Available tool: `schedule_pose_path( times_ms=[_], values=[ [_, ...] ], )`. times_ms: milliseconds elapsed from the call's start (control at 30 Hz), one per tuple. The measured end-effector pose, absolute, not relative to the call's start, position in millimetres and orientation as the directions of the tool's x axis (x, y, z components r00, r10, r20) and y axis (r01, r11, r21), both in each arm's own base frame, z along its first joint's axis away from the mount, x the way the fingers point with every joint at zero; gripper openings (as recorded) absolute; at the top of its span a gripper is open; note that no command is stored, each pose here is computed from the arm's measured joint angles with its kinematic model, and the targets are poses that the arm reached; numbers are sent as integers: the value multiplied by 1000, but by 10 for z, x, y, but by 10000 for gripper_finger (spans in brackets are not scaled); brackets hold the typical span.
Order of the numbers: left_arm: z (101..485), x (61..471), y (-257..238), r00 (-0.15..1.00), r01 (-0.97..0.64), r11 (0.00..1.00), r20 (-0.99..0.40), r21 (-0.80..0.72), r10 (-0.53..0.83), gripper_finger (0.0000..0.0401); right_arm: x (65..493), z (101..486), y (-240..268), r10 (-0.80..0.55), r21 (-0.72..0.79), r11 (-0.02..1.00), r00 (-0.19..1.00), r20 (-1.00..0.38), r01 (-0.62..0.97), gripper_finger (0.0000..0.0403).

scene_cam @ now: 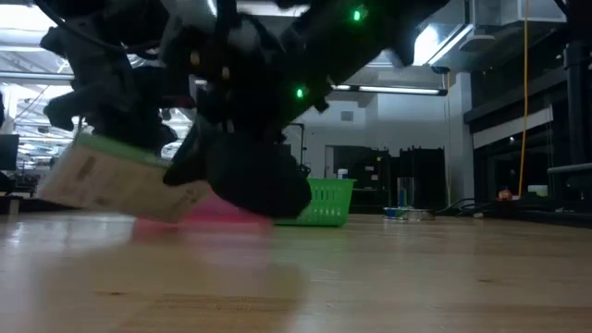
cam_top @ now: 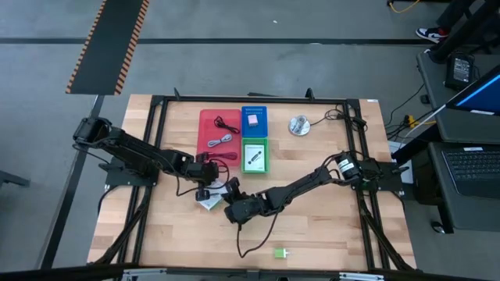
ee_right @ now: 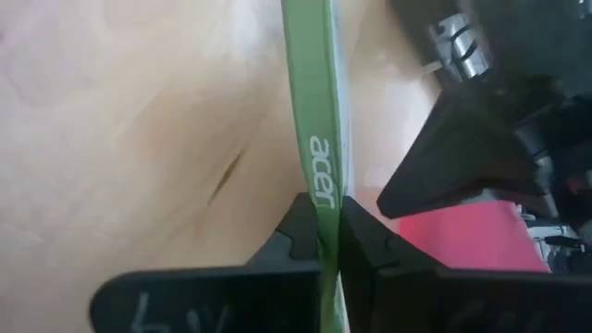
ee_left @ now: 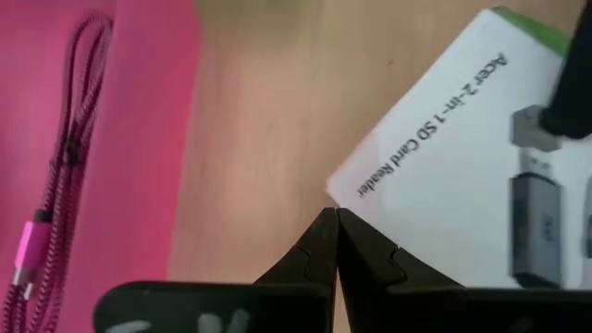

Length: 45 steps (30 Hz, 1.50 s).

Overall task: Pick and place items into bin
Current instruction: Put the white card reader box into the green bin

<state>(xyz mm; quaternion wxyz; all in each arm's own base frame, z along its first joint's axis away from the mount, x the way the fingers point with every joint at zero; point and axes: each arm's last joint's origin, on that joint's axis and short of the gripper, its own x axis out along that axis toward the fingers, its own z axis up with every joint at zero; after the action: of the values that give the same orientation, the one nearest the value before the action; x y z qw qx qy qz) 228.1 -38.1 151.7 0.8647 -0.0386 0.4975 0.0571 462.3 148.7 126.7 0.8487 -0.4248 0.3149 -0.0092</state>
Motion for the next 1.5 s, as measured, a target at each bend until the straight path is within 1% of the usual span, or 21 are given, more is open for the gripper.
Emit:
schedule_pose_path(
  times_ms=[133, 267, 433, 533, 767, 867, 1233, 1300, 1400, 1500],
  values=[
    [1607, 2259, -406, 536, -117, 993, -843, -14, 51, 3, 4592, 1395, 1489, -283, -707, 670, 802, -525, -227, 4],
    [1695, 2228, -450, 573, -92, 996, -819, -18, 38, 3, 4524, 1518, 1486, -292, -676, 705, 781, -552, -214, 4],
    [1784, 2193, -490, 613, -70, 997, -788, 13, 53, 3, 4423, 1799, 1583, -266, -671, 711, 804, -532, -209, 4],
    [1836, 2169, -502, 634, -39, 998, -772, 41, 56, 3, 4347, 1905, 1609, -261, -656, 723, 793, -550, -217, 4],
    [1969, 2105, -483, 679, -11, 998, -732, 65, 55, 3, 4136, 2079, 1530, -298, -558, 813, 706, -642, -164, 4],
    [2020, 2081, -473, 698, -2, 996, -714, 85, 62, 3, 4070, 2144, 1501, -318, -543, 829, 683, -657, -137, 4],
    [2068, 2065, -458, 718, -11, 992, -689, 125, 95, 3, 3794, 2475, 1345, -498, -606, 794, 609, -617, 35, 4],
    [2068, 2066, -458, 718, -10, 992, -689, 126, 95, 3, 3764, 2509, 1332, -506, -612, 790, 603, -616, 38, 4],
    [2070, 2068, -459, 721, -10, 992, -687, 126, 95, 3, 3742, 2547, 1341, -505, -636, 772, 609, -612, 1, 4],
    [2078, 2077, -461, 729, -3, 991, -679, 131, 92, 3, 3728, 2500, 1338, -509, -657, 753, 601, -616, -36, 4]
  ],
)
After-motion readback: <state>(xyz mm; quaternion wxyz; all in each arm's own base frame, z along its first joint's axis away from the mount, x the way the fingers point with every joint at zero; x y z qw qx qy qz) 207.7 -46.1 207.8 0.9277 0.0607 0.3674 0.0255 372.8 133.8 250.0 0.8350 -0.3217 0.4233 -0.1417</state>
